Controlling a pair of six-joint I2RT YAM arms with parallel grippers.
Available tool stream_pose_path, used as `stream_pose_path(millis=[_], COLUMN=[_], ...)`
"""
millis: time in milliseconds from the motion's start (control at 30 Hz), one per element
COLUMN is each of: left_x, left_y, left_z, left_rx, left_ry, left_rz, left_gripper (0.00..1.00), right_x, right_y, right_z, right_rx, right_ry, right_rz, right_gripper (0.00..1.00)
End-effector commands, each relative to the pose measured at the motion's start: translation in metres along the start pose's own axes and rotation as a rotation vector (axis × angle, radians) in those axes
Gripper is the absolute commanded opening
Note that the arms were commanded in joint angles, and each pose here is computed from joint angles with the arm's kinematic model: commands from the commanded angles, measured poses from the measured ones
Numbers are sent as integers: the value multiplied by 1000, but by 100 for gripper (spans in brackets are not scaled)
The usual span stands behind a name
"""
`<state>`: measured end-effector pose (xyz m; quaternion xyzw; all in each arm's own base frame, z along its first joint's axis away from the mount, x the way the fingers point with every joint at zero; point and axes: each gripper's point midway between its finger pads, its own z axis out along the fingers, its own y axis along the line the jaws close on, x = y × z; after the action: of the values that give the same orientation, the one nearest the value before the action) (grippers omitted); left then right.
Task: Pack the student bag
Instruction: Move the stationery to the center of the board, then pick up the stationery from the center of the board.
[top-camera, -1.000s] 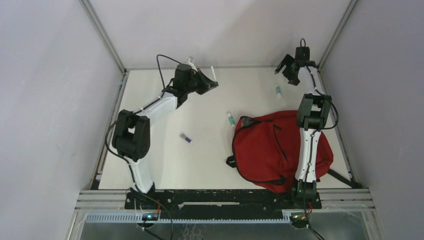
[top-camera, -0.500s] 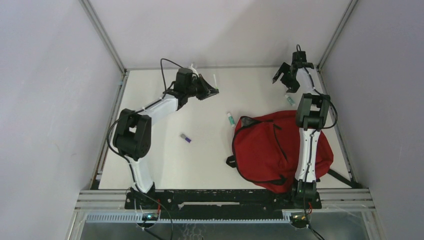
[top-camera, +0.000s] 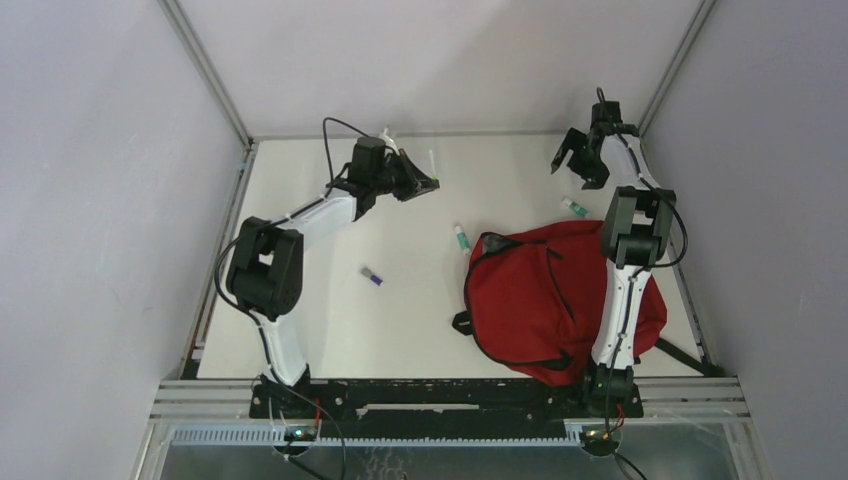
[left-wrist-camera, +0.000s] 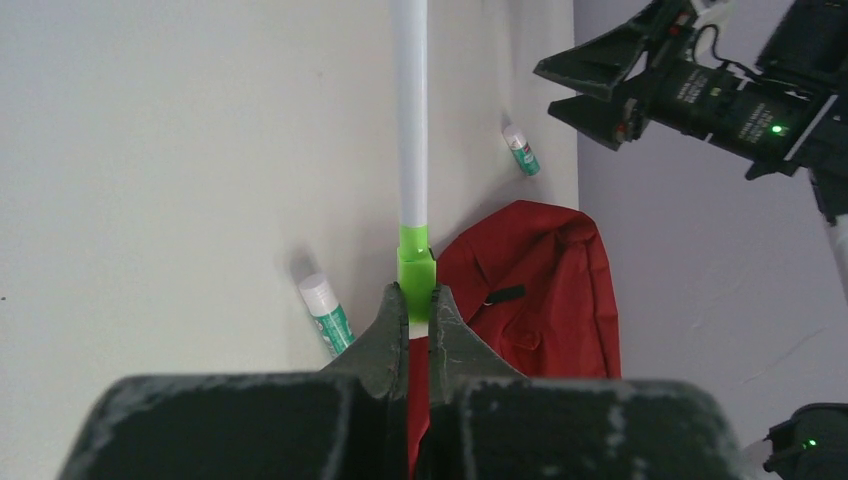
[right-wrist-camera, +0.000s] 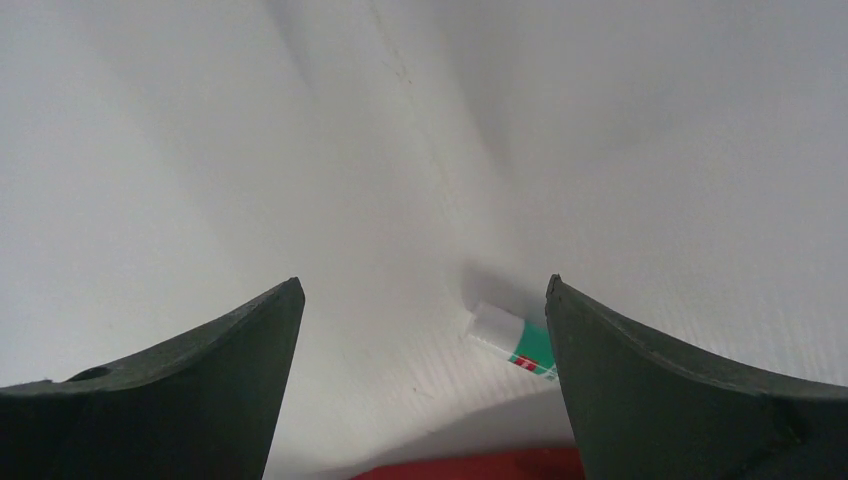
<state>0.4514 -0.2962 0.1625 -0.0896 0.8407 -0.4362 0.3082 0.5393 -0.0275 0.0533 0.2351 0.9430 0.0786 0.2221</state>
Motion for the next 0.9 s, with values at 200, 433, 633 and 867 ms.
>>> stream_pose_path(millis=[200, 433, 633, 867], left_x=[-4, -4, -4, 3], left_y=[-12, -17, -17, -12], left_z=[1, -7, -15, -13], left_rx=[50, 47, 33, 27], left_ry=[-3, 0, -1, 18], left_rz=[17, 43, 52, 37], left_gripper=[0, 0, 0, 0], right_x=[0, 38, 70, 84], right_y=[-7, -19, -30, -41], right_z=[-26, -21, -24, -33], right_rx=[51, 74, 76, 161], right_ry=[6, 74, 137, 123], right_rz=[-131, -212, -241, -301], right_gripper=[100, 100, 100, 99])
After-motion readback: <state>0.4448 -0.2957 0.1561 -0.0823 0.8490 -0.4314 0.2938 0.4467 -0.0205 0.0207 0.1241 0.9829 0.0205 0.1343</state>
